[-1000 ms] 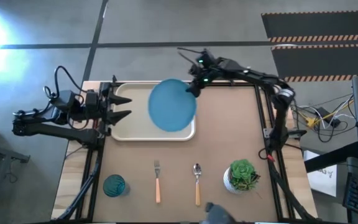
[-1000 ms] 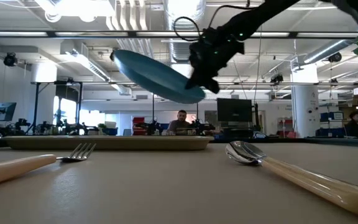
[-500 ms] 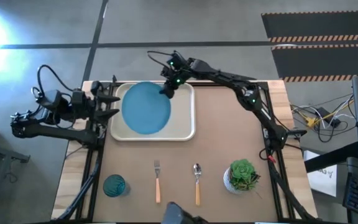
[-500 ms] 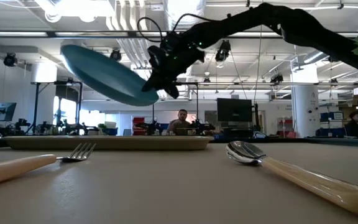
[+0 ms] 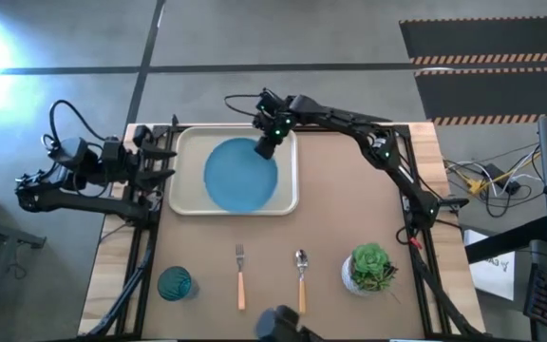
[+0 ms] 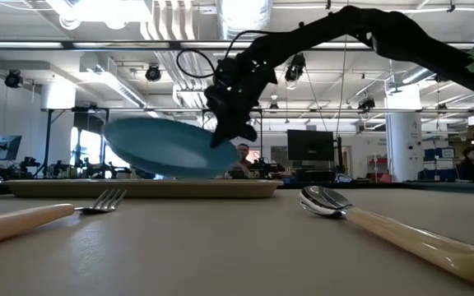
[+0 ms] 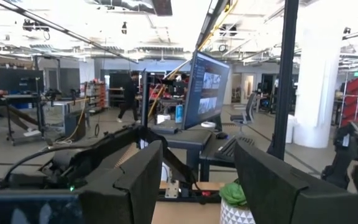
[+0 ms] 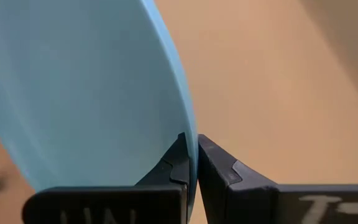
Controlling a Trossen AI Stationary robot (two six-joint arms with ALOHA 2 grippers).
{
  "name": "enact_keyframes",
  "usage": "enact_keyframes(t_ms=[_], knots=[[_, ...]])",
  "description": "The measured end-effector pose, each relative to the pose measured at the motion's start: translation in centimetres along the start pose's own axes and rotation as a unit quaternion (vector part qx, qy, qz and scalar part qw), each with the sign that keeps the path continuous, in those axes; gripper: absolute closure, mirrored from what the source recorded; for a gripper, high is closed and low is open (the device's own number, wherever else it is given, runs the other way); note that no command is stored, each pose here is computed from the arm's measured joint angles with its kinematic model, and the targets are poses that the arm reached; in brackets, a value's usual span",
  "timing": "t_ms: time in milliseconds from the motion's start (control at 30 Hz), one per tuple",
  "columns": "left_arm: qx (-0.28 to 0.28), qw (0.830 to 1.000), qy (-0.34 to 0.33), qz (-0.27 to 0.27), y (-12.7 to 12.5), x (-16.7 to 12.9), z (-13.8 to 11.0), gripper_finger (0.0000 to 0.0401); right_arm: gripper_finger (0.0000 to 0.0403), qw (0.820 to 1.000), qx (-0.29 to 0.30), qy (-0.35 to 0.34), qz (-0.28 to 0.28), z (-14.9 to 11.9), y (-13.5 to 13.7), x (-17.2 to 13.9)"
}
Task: Pick and place plate/cup/fork/spoon on tray
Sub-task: Put the light blue plate on the white serving tray
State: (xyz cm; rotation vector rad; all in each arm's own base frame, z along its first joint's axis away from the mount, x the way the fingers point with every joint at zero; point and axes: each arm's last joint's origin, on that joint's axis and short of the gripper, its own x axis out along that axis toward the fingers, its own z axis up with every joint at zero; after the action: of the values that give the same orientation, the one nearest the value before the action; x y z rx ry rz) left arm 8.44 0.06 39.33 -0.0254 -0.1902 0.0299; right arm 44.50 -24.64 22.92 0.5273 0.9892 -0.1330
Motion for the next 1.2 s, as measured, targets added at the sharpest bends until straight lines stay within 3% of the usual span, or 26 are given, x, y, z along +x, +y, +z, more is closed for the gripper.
enact_keyframes(t_ms=[233,733,1200], knots=[[0.0,1.0,0.011,0.0,0.0,0.0,-0.3,0.0216,0.0395,0.998,0.016,0.048,-0.041,-1.1,-1.6,-0.5],[0.0,1.0,0.018,0.0,0.0,0.4,-0.5,0.0216,0.0394,0.995,0.034,0.083,-0.041,-2.6,-2.7,1.1],[0.001,1.0,0.023,0.0,0.0,0.6,-0.8,0.0216,0.0394,0.996,0.074,-0.052,0.019,-0.1,-1.6,3.3]])
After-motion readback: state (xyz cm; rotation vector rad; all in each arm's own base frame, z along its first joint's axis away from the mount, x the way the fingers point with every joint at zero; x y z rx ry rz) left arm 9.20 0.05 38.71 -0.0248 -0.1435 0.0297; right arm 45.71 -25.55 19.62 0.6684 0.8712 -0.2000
